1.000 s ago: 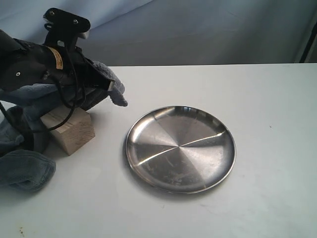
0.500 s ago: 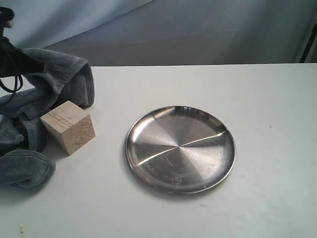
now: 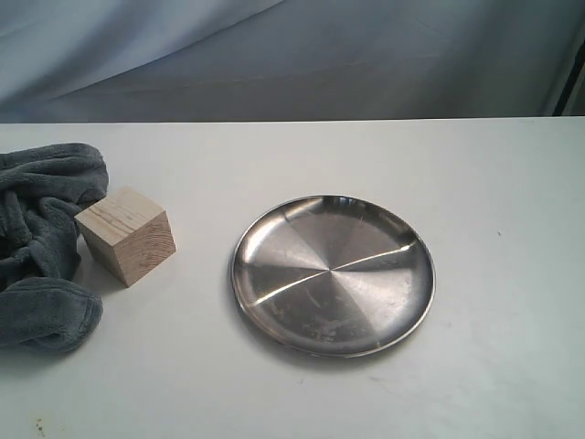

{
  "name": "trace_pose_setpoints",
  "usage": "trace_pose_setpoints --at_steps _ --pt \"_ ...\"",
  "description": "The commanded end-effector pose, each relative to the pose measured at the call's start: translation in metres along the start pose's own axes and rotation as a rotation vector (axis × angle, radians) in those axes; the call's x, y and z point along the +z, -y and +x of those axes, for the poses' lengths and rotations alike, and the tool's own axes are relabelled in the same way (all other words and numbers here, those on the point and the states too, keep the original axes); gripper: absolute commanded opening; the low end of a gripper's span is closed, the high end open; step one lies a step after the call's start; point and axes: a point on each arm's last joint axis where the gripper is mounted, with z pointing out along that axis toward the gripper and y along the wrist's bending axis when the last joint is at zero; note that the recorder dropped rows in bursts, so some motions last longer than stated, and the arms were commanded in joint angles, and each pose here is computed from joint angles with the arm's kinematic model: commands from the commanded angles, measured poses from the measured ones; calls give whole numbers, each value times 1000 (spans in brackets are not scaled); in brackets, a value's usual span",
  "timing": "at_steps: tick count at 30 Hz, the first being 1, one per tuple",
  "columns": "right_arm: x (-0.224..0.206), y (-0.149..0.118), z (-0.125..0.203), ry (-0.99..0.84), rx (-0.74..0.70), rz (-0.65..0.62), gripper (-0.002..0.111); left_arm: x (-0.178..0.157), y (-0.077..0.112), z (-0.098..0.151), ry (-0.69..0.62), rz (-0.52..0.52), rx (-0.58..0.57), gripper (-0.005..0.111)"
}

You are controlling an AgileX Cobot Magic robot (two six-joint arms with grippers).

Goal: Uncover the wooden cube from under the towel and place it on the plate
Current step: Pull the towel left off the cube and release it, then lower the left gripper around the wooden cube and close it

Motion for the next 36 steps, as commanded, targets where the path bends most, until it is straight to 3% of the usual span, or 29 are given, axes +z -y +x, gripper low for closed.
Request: trace_pose_setpoints --at_steps 1,4,7,14,18,24,27,32,36 --pt "0 0 2 -8 9 -1 3 -9 -5 0 -6 -24 -44 49" --pt "0 0 2 -8 9 -1 3 -18 -9 1 -2 -21 -76 76" --pt "0 0 2 -8 9 -1 3 -31 -12 0 19 -1 -127 92" --pt "0 0 2 -8 9 -1 3 -68 -26 5 38 -16 -138 95" --pt "0 0 2 -8 9 -1 3 -94 -24 4 109 65 -146 95" --pt "0 0 2 -8 9 -1 3 -134 15 1 248 236 214 95" --pt "0 0 2 -8 9 -1 3 -145 39 2 282 286 335 95" --pt "0 0 2 -8 9 -1 3 -153 71 -2 358 296 510 95" --pt "0 0 2 -8 9 -1 3 -149 86 -10 428 321 502 95"
